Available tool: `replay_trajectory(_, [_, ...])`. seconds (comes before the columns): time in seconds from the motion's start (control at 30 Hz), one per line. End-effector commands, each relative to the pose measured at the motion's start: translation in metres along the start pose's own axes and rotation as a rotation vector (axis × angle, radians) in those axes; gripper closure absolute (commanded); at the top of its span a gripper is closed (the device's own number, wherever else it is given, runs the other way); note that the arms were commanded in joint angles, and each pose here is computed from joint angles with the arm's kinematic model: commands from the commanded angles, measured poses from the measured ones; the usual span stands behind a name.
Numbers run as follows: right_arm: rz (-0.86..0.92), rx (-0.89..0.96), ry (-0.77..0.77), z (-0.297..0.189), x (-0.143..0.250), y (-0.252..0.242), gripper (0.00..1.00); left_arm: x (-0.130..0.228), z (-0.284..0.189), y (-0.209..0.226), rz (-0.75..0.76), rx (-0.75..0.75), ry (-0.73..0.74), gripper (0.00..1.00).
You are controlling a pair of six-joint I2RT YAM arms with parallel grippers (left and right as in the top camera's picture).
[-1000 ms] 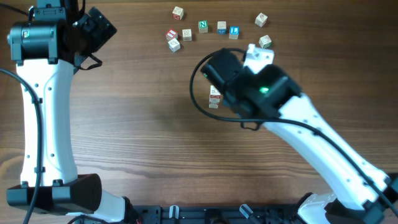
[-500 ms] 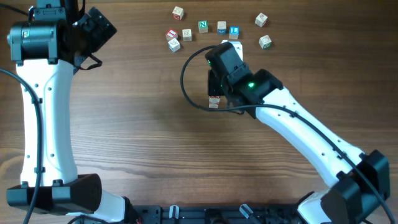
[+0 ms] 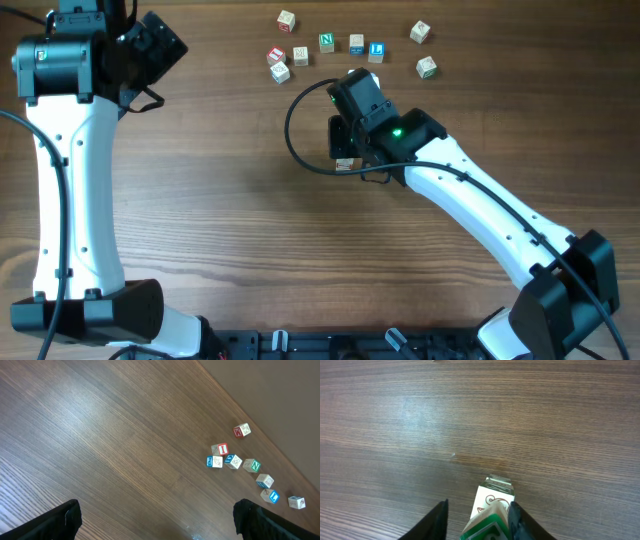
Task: Form a tower
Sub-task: 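Carry the green-letter block with the right gripper toward the stack, then align the held block over the stack top with the right gripper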
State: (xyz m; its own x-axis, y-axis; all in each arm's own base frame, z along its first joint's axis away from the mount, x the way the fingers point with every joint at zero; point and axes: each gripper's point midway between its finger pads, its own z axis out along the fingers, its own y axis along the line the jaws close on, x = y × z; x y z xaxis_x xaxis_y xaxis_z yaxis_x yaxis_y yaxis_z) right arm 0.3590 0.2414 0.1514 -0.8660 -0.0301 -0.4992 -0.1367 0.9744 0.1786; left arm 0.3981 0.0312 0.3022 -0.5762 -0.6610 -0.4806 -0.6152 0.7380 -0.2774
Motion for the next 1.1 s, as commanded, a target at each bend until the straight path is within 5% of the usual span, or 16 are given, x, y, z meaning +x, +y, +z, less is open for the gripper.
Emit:
replay_trajectory(0.0, [-0.007,0.027,-0.06,-0.009,-0.022,-0.001,0.52,-0.003,-0.001,0.002,0.003,-0.007,-0.011,0.0])
replay_trajectory(0.2, [0.015,0.044,-0.092,-0.025,-0.037,-0.001,0.25,-0.003,-0.001,0.002,0.003,-0.007,-0.011,0.0])
replay_trajectory(0.43, [0.357,0.078,0.082,-0.044,-0.004,-0.007,0.18,-0.003,-0.001,0.002,0.003,-0.006,-0.011,0.0])
replay_trajectory(0.73, [0.599,0.025,0.205,-0.014,0.003,0.0,0.21,-0.003,0.0,0.002,0.003,-0.007,-0.011,0.0])
replay_trajectory(1.07, [0.644,0.056,0.271,0.003,0.014,-0.005,0.31,-0.003,-0.001,0.002,0.003,-0.006,-0.011,0.0])
